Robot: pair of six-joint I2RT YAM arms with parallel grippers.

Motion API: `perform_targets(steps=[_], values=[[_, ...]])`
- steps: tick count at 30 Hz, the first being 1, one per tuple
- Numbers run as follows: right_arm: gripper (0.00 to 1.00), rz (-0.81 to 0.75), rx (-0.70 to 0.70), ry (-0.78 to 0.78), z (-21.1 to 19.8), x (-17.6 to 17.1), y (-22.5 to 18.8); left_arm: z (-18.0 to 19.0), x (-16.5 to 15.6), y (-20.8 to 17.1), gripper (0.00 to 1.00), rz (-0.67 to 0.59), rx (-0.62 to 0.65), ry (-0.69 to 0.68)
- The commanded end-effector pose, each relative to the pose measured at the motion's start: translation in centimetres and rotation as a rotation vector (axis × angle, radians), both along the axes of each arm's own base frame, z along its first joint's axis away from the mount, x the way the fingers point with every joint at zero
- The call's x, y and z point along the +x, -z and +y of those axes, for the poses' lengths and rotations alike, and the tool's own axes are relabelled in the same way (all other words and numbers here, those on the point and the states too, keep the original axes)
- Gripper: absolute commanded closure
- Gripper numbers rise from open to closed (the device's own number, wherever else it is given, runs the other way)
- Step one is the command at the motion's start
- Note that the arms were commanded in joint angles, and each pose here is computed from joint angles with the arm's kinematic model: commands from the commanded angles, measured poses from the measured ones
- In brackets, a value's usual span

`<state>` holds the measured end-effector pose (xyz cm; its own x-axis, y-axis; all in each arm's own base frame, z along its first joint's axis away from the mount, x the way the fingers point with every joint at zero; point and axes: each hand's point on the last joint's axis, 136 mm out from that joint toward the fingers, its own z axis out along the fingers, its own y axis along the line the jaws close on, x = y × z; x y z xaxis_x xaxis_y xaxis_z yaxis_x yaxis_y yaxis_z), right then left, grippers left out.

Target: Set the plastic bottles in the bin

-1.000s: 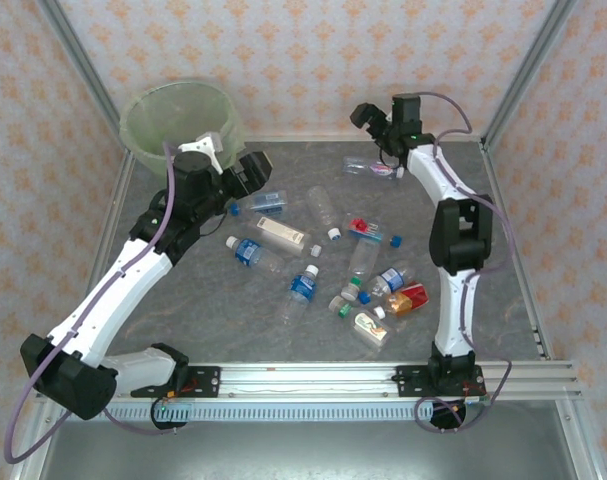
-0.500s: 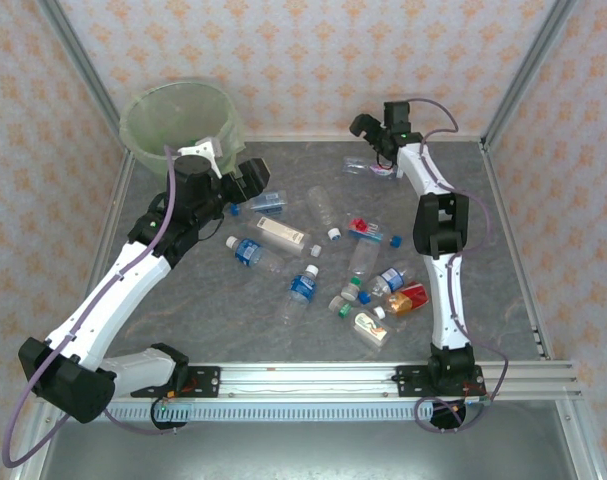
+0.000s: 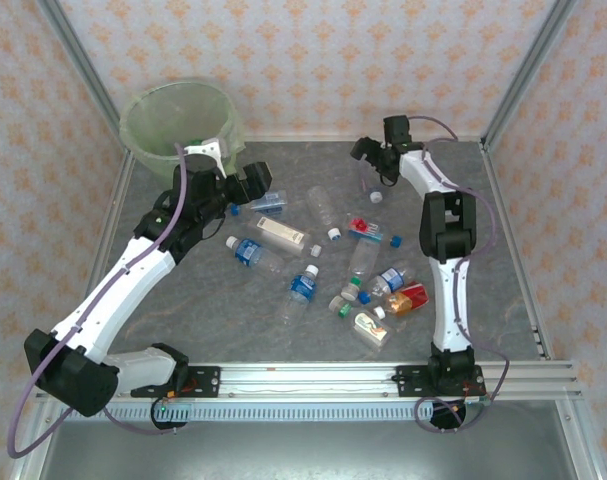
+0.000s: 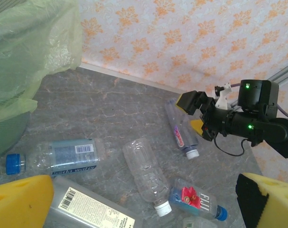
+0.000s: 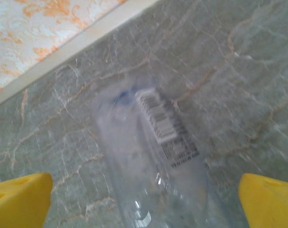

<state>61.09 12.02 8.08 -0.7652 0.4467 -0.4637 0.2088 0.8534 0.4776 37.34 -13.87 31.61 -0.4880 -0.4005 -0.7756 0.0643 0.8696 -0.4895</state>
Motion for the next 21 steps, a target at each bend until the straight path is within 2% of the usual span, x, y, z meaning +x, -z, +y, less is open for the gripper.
perform_targets(steps=[1,6,13,21], values=[[0.0,-0.084,-0.029,-0.038,1.2,-0.5,-4.3,0.8,0.4,0.2,0.01,0.0,0.041,-0.015],[0.0,-0.033,-0.146,0.002,0.9,-0.7,-2.0,0.4,0.9,1.0,0.01,0.02,0.037,0.005],[0.01,0.034,-0.168,0.088,1.0,-0.5,1.4,0.2,1.8,0.7,0.01,0.034,0.043,0.035],[0.14,0.059,-0.189,0.108,3.2,-1.5,2.2,-1.0,2.1,0.4,0.01,0.052,-0.019,0.104]])
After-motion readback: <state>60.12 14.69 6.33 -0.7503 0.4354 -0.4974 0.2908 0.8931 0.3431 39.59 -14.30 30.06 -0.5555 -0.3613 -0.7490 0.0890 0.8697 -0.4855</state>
